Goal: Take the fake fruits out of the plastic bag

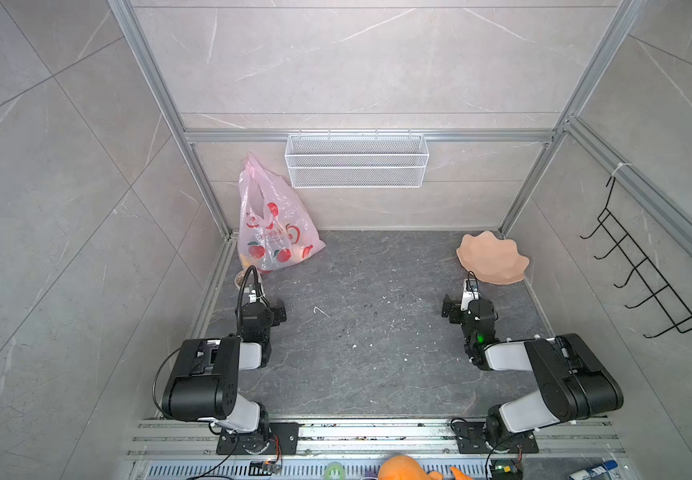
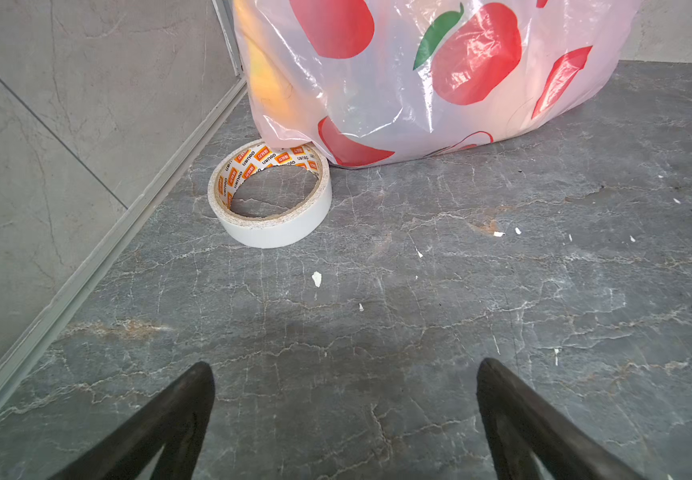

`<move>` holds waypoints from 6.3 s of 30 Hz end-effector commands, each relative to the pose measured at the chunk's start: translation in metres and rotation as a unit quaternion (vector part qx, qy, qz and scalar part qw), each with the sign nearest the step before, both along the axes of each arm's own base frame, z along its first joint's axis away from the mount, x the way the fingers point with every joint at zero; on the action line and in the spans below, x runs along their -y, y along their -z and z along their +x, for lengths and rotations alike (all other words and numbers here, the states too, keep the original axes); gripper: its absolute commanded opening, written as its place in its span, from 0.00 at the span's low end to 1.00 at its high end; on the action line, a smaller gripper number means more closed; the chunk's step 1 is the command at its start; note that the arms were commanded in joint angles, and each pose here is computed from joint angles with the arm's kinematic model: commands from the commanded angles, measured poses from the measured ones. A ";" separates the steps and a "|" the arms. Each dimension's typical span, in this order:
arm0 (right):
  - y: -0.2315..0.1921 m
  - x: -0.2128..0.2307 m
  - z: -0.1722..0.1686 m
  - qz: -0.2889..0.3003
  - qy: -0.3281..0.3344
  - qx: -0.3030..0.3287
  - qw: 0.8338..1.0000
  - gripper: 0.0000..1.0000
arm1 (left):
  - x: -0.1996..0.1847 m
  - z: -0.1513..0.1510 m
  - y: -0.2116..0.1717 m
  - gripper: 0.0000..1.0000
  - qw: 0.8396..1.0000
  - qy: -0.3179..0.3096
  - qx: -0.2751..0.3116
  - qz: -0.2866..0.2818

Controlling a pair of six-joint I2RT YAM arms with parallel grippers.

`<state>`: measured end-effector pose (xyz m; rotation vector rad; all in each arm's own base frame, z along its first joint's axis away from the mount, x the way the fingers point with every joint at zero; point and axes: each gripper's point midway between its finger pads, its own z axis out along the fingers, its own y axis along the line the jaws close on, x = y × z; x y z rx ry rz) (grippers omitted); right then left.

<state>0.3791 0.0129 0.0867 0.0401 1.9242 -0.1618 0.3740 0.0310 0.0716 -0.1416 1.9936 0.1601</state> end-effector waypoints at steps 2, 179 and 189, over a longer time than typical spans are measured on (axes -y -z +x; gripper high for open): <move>-0.009 0.000 0.005 0.006 0.004 0.015 1.000 0.99 | -0.002 0.009 -0.017 1.00 1.000 0.001 0.027 0.004; -0.184 -0.411 -0.140 0.018 -0.485 -0.080 0.871 0.84 | 0.175 -0.138 -0.243 0.62 0.928 0.255 -0.002 -0.271; -0.186 -0.434 -0.116 0.008 -0.446 -0.083 0.891 0.50 | 0.113 -0.151 -0.234 0.65 0.963 0.133 0.036 -0.232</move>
